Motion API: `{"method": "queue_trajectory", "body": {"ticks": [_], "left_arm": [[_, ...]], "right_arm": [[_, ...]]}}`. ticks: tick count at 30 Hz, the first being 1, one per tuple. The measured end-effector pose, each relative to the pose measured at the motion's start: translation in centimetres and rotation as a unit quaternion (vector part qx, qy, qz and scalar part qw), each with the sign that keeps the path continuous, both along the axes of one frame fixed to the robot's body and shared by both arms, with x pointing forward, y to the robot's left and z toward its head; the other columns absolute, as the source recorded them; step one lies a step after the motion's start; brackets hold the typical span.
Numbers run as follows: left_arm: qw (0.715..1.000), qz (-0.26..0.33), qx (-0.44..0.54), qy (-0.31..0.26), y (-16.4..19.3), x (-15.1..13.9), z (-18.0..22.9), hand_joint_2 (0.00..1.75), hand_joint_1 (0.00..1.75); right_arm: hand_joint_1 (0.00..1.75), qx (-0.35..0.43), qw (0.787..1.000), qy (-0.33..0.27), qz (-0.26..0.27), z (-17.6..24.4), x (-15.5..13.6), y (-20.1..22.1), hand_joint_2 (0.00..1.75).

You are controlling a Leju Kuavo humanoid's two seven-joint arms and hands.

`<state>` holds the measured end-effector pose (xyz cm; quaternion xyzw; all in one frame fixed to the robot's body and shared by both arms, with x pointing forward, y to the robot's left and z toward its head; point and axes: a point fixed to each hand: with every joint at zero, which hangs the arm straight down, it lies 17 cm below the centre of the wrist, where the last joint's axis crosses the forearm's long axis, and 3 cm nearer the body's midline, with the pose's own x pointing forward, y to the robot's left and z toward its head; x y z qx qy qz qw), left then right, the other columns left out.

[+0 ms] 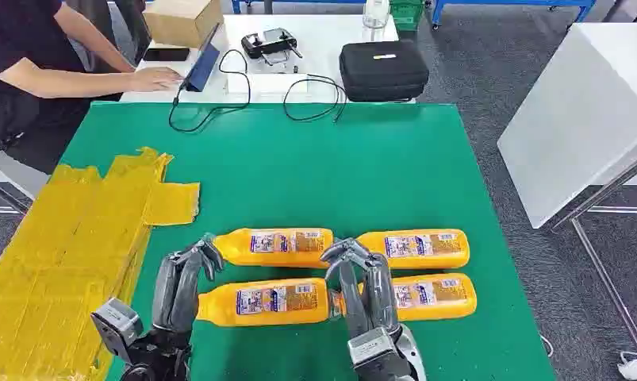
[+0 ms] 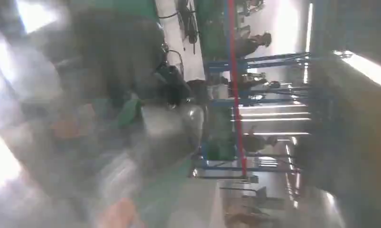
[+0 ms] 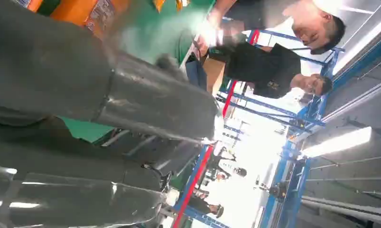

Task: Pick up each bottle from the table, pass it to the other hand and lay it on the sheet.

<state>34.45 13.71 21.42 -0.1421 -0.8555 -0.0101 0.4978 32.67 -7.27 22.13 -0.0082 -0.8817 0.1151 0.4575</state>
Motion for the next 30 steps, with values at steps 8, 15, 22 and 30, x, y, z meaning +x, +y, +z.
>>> {"method": "queue_trajectory", "body": {"ticks": [8, 15, 22, 30], "left_arm": [[0.998, -0.018, -0.053, -0.037, 0.6, -1.0, 0.5, 0.00, 1.75], [0.998, -0.024, -0.052, -0.029, 0.5, -0.9, -0.4, 0.00, 1.75], [0.998, -0.025, -0.051, -0.028, 0.4, -0.7, -0.6, 0.00, 0.00], [0.999, -0.011, -0.042, -0.006, 0.7, 0.0, -1.2, 0.00, 0.00]], "right_arm": [[1.75, 0.111, 0.991, 0.038, 0.057, -1.9, -1.9, -3.9, 0.00], [1.75, 0.100, 0.993, 0.043, 0.036, -2.8, -2.2, -6.6, 0.00], [0.00, 0.095, 0.994, 0.040, 0.025, -2.7, -2.0, -7.5, 0.00], [0.00, 0.044, 0.997, 0.059, 0.001, -3.6, -1.5, -7.7, 1.75]]}}
